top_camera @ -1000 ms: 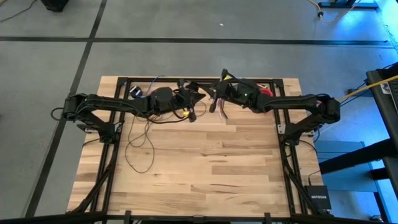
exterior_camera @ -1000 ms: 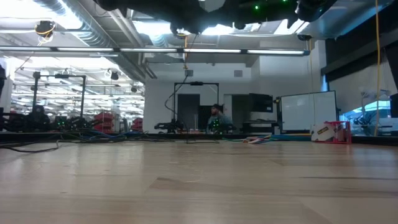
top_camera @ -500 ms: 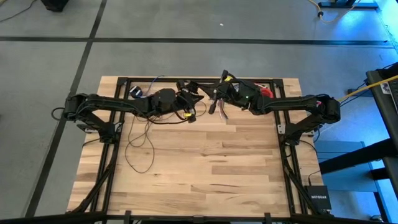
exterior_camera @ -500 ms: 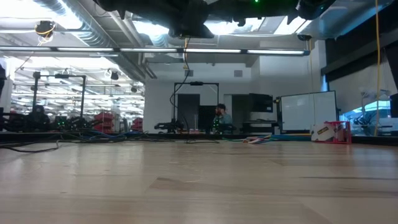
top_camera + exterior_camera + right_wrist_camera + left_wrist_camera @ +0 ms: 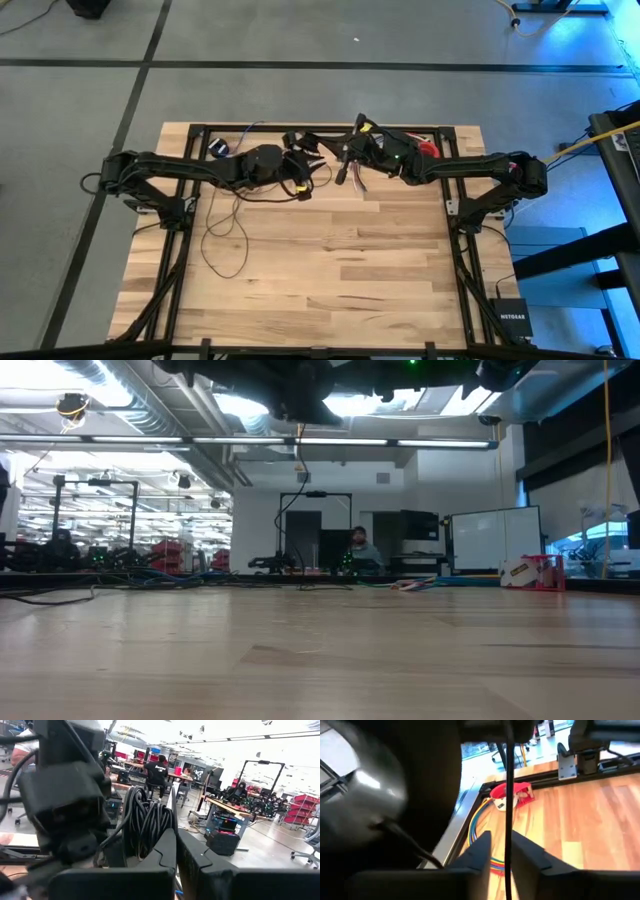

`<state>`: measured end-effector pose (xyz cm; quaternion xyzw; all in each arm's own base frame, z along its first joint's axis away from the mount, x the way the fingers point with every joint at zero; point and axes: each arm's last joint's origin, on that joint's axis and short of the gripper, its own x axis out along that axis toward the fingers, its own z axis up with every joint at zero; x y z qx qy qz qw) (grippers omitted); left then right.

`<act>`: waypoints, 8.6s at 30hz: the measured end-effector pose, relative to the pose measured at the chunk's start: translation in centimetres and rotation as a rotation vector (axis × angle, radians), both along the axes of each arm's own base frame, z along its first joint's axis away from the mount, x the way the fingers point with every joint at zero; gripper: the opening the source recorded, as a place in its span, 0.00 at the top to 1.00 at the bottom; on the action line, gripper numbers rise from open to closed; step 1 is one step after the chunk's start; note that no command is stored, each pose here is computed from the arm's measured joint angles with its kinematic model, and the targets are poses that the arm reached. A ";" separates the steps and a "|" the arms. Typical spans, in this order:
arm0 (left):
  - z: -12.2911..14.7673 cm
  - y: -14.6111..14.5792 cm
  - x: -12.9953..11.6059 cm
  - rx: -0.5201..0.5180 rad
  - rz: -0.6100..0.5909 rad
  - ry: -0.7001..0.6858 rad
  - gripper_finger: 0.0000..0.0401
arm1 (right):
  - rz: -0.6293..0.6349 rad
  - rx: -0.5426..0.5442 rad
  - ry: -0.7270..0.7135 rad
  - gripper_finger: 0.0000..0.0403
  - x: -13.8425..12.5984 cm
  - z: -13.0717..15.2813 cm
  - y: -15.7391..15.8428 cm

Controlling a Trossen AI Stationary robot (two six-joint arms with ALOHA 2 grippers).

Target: Coiling cords

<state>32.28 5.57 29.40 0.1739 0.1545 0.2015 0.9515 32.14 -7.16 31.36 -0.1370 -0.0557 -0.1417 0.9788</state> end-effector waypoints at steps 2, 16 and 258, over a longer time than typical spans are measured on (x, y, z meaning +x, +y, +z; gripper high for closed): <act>0.4 -0.2 -0.3 -0.001 -0.006 0.000 0.78 | -0.001 -0.002 0.003 0.99 0.0 0.0 0.0; 2.7 -1.5 -3.5 0.002 -0.038 0.050 0.58 | -0.006 -0.001 0.011 0.99 0.0 -0.1 0.0; -2.6 -0.3 0.7 -0.023 0.130 0.190 1.00 | -0.147 -0.013 0.122 0.99 2.2 -0.7 -0.8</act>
